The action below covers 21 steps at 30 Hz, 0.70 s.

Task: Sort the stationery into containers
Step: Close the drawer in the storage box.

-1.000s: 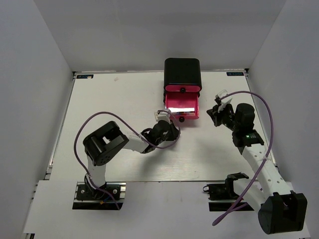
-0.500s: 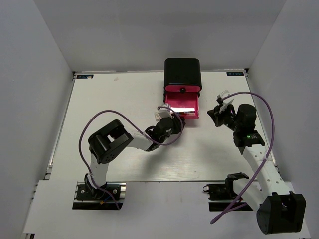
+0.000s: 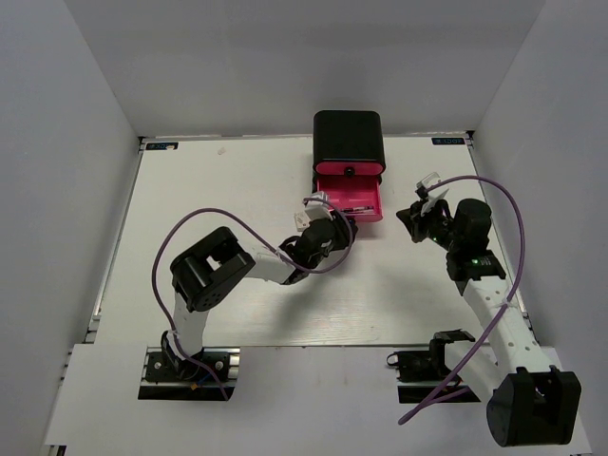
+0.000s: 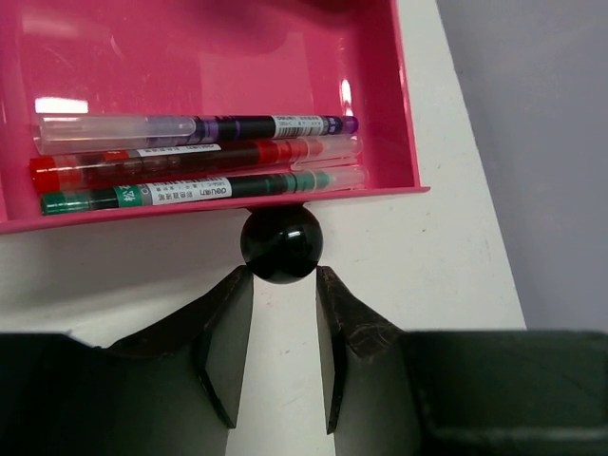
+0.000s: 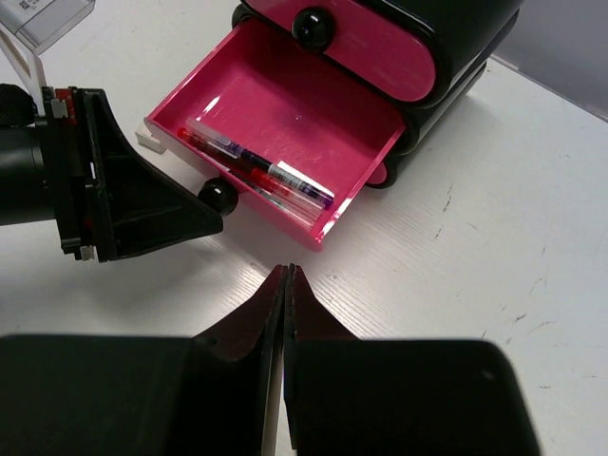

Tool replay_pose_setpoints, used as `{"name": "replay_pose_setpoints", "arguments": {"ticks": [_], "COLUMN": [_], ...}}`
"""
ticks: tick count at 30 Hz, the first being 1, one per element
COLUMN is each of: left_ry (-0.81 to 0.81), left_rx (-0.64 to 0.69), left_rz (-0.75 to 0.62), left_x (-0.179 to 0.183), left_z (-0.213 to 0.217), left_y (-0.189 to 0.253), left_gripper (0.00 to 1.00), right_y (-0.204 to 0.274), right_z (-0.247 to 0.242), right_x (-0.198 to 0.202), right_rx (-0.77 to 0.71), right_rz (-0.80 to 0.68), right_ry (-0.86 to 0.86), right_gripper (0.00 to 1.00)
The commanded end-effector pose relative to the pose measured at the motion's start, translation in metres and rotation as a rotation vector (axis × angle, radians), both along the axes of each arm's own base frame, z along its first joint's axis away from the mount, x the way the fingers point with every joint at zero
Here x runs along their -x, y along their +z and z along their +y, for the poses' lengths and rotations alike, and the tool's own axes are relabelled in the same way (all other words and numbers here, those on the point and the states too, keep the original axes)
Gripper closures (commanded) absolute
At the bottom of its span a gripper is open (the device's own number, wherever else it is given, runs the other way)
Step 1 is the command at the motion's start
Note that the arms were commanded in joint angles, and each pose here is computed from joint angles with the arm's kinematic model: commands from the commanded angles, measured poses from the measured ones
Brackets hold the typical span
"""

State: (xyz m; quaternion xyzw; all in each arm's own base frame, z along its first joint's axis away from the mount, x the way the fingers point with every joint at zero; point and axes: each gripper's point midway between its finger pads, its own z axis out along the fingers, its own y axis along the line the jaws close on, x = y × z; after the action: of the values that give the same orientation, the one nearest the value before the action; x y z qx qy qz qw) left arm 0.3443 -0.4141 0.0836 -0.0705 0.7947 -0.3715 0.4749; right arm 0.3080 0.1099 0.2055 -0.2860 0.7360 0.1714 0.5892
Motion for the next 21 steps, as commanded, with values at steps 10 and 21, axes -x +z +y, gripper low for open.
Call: {"name": "replay_pose_setpoints", "arguments": {"ticks": [10, 21], "left_ry": [0.048, 0.125], "left_rx": [0.057, 0.014], "left_rz": [-0.099, -0.087], "left_x": [-0.027, -0.049], "left_z": [-0.011, -0.006], "left_y": [0.046, 0.047], "left_gripper": [0.55, 0.54], "right_y": [0.008, 0.006], "right_z": [0.0, -0.003], "right_x": [0.002, 0.001], "right_rx": [-0.017, -0.013], "right_rz": [-0.04, -0.039], "right_ry": [0.016, 0.013], "right_gripper": [0.97, 0.97]}}
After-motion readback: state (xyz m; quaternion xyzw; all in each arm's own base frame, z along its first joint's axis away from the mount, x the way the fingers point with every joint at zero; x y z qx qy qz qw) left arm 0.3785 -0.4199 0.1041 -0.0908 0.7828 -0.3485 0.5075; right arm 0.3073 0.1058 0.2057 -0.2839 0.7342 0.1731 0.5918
